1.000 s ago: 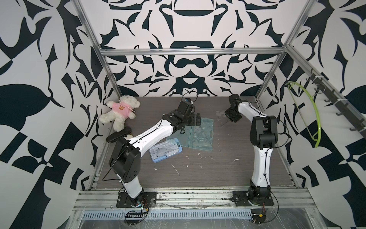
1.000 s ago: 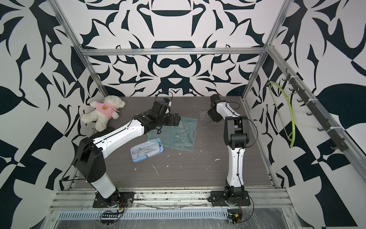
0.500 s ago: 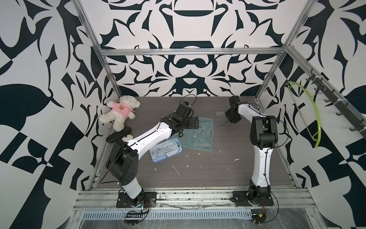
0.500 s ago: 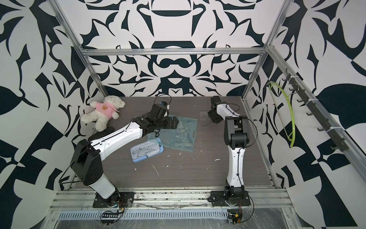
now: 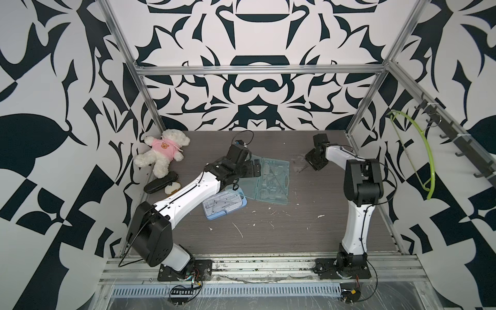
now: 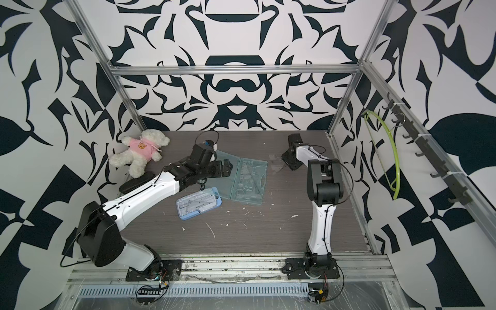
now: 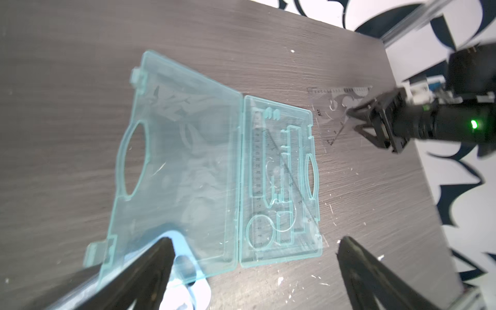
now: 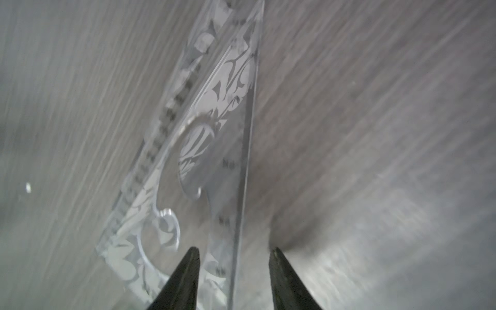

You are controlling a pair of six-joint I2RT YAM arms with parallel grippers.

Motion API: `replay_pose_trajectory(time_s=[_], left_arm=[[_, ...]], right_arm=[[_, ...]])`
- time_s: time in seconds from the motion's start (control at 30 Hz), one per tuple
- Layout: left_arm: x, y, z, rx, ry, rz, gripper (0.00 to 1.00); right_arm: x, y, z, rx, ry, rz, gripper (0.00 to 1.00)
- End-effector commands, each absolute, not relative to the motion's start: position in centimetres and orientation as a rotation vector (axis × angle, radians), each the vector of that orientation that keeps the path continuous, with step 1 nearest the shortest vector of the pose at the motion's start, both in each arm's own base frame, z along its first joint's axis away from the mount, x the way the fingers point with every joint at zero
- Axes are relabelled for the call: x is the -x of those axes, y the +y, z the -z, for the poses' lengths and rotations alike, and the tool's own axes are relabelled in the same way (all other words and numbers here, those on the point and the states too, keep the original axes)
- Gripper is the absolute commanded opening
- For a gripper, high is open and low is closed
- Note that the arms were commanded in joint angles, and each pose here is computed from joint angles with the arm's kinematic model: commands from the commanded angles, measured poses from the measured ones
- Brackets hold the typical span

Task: Open the ruler set and take out the ruler
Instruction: Place the ruler at the center of the board, then take out the ruler from the ruler set box.

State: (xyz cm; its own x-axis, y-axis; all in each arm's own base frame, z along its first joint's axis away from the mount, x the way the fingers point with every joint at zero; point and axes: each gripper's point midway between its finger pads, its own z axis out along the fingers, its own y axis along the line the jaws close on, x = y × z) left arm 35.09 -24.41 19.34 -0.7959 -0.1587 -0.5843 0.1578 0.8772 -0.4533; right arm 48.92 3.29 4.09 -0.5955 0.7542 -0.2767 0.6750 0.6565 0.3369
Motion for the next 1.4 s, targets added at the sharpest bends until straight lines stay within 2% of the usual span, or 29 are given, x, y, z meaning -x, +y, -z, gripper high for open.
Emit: replay_pose_trajectory(time_s=[0.0,0.27,0.33,0.47,0.57,0.73,1.07,1.37], left_arm=[[-34.6,-23.2,-19.6,0.156,2.439,0.914,0.99],[-33.3,-23.1,-19.3,0.038,2.569,0.964,0.99],[-33.0,-23.5,-18.8,0.042,2.581,1.010,0.99],[-32.6,-24.0,-17.8,0.109,2.595,1.087,0.99],[-32.5,-24.2,-16.9,0.197,2.615,1.136,0.99],[-32.5,-24.1,-15.9,0.300,2.616,1.164,0.99],[-33.3,-22.6,-14.6,0.348,2.624,0.977,0.99],[-32.4,-24.7,-15.3,0.086,2.641,0.823,0.99]], right_arm=[[-48.8,8.4,-9.4,-0.788,2.477,-0.368,0.44],[-43.0,19.3,-9.9,-0.142,2.664,-0.410,0.42],[-42.3,20.9,-9.5,-0.021,2.695,-0.423,0.43],[-42.2,22.1,-8.2,0.133,2.727,-0.406,0.53],[-42.3,22.4,-7.2,0.236,2.760,-0.380,0.55],[-41.6,22.6,-6.0,0.339,2.802,-0.377,0.54],[-39.3,22.9,-5.6,0.403,2.820,-0.377,0.46],[-38.6,22.5,-4.0,0.434,2.855,-0.294,0.47]])
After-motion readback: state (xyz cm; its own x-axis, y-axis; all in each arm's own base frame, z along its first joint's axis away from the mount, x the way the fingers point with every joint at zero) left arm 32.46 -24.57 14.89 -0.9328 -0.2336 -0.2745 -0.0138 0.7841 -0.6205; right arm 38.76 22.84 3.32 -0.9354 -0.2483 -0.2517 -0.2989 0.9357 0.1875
